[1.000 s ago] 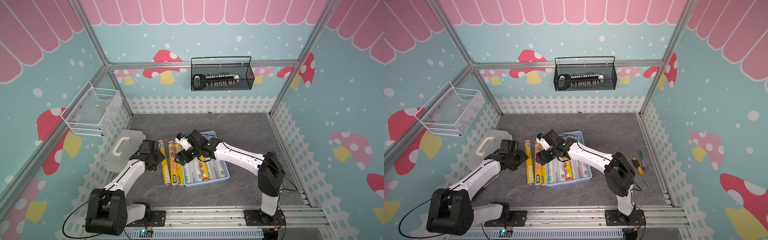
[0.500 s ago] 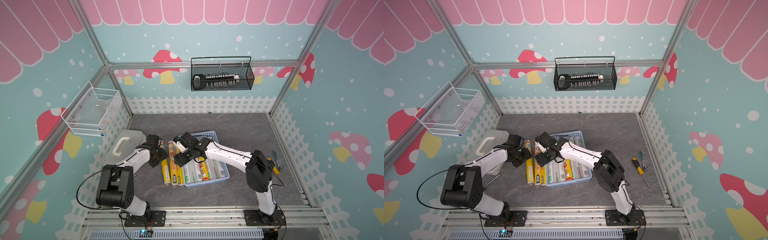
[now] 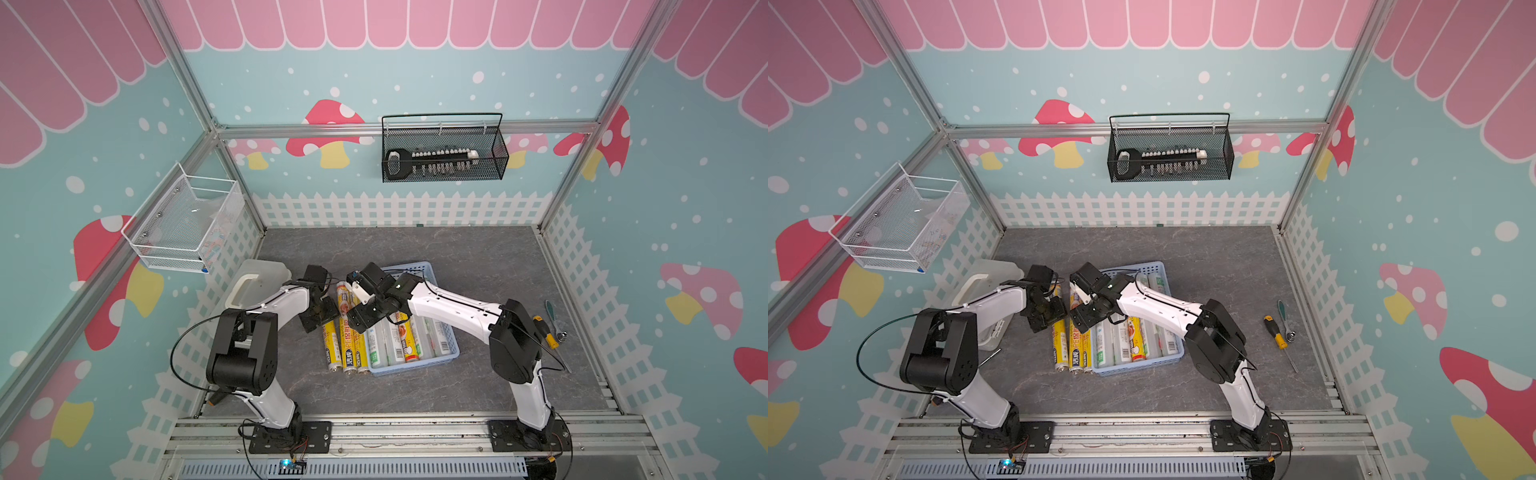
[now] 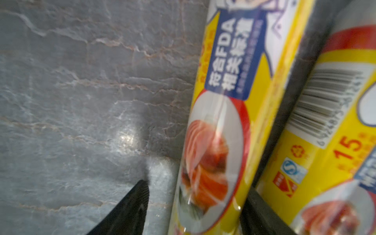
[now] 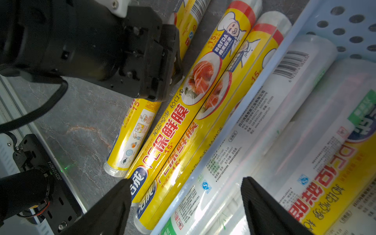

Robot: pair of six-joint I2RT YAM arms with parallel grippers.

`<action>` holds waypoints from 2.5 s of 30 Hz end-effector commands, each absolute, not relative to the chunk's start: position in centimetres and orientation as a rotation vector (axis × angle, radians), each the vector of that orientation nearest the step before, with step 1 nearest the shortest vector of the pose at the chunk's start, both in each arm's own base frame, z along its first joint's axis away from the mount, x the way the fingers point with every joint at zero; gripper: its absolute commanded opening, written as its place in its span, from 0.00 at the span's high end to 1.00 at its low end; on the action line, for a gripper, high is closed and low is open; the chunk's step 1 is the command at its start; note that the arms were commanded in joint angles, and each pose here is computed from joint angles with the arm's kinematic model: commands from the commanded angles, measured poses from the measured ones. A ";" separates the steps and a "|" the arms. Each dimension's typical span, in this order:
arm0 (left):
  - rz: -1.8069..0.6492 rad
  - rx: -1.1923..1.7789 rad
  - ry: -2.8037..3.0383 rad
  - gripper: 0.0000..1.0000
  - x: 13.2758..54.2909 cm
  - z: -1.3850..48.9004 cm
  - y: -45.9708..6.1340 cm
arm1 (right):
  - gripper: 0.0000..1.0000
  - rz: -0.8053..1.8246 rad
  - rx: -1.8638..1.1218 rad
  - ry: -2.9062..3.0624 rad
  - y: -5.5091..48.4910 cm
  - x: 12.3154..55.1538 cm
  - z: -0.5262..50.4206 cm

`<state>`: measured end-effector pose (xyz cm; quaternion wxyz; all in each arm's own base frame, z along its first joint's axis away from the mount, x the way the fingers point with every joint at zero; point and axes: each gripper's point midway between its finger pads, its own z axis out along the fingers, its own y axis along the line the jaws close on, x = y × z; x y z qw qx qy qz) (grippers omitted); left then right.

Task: Put the plastic wrap into the basket
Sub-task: Pick up the plastic wrap from the center of the board, then place the plastic wrap in the basket.

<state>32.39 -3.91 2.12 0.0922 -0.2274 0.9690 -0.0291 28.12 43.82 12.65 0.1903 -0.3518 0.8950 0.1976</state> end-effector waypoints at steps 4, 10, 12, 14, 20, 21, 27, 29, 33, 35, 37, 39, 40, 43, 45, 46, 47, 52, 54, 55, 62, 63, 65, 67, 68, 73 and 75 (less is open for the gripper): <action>0.155 -0.589 2.943 0.34 31.4 1.4 -2.8 | 0.13 0.518 -1.019 2.528 43.9 27.7 12.0; 0.182 -0.590 2.960 0.43 31.1 0.9 -2.6 | 0.13 0.504 -1.010 2.535 43.6 27.8 11.9; 0.180 -0.589 2.952 0.51 31.1 1.2 -2.6 | 0.13 0.494 -1.002 2.529 43.5 27.9 12.1; 0.167 -0.590 2.927 0.58 31.2 1.9 -2.6 | 0.13 0.484 -0.995 2.525 43.2 28.1 12.4; 0.113 -0.577 2.793 0.69 31.8 6.4 -2.4 | 0.13 0.480 -0.980 2.489 42.5 28.0 14.1; 0.088 -0.575 2.765 0.69 32.0 7.4 -2.5 | 0.13 0.478 -0.973 2.480 42.3 28.1 14.4; -0.161 -0.571 2.569 0.71 32.6 14.4 -4.5 | 0.11 0.489 -0.862 2.375 40.3 28.6 18.2; -0.225 -0.557 2.515 0.72 32.9 16.4 -5.4 | 0.10 0.497 -0.803 2.349 39.3 28.9 19.1; -0.371 -0.512 2.428 0.74 33.7 19.8 -8.4 | 0.09 0.495 -0.669 2.319 36.2 29.7 20.7; -0.447 -0.468 2.410 0.74 34.2 20.8 -10.7 | 0.09 0.498 -0.603 2.322 34.5 30.1 21.0; -0.523 -0.422 2.408 0.75 34.7 21.3 -13.2 | 0.09 0.499 -0.537 2.330 32.7 30.4 21.1; -0.589 -0.374 2.424 0.75 35.3 21.4 -16.0 | 0.08 0.497 -0.460 2.343 30.7 30.7 20.9; -0.617 -0.347 2.438 0.75 35.3 21.3 -17.5 | 0.08 0.506 -0.426 2.348 29.8 30.8 20.9; -0.709 -0.277 2.473 0.75 35.8 20.8 -21.8 | 0.08 0.540 -0.315 2.387 27.1 31.1 19.7; -0.767 -0.249 2.499 0.75 36.1 20.0 -24.5 | 0.08 0.568 -0.255 2.410 25.5 31.1 18.9; -0.773 -0.242 2.511 0.76 36.2 19.6 -25.4 | 0.08 0.576 -0.235 2.422 25.0 31.1 18.5; -0.775 -0.230 2.519 0.76 36.3 19.2 -26.4 | 0.08 0.581 -0.214 2.434 24.5 31.0 18.1; -0.785 -0.191 2.571 0.76 36.5 17.2 -30.1 | 0.07 0.591 -0.129 2.470 22.2 30.6 16.7; -0.796 -0.176 2.582 0.76 36.5 16.8 -31.3 | 0.07 0.588 -0.095 2.478 21.4 30.4 16.2; -0.798 -0.173 2.588 0.76 36.5 16.5 -31.8 | 0.06 0.587 -0.084 2.480 21.1 30.4 16.0; -0.844 -0.180 2.666 0.74 35.6 14.2 -34.3 | 0.06 0.573 -0.036 2.487 19.8 30.1 15.2; -0.852 -0.181 2.677 0.74 35.5 13.9 -34.6 | 0.06 0.572 -0.035 2.486 19.7 30.1 15.2; -0.868 -0.182 2.692 0.74 35.4 13.4 -35.1 | 0.06 0.564 -0.028 2.487 19.5 30.1 15.1; -0.875 -0.183 2.701 0.73 35.2 13.0 -35.5 | 0.06 0.555 -0.020 2.486 19.3 30.2 15.0; -0.874 -0.180 2.705 0.73 35.1 12.8 -35.8 | 0.06 0.552 -0.017 2.485 19.2 30.2 15.0; -0.869 -0.208 2.733 0.69 35.1 11.6 -36.1 | 0.06 0.552 -0.015 2.486 19.2 30.3 14.9; -0.869 -0.220 2.745 0.68 35.2 11.2 -36.2 | 0.06 0.558 -0.020 2.490 19.4 30.3 14.8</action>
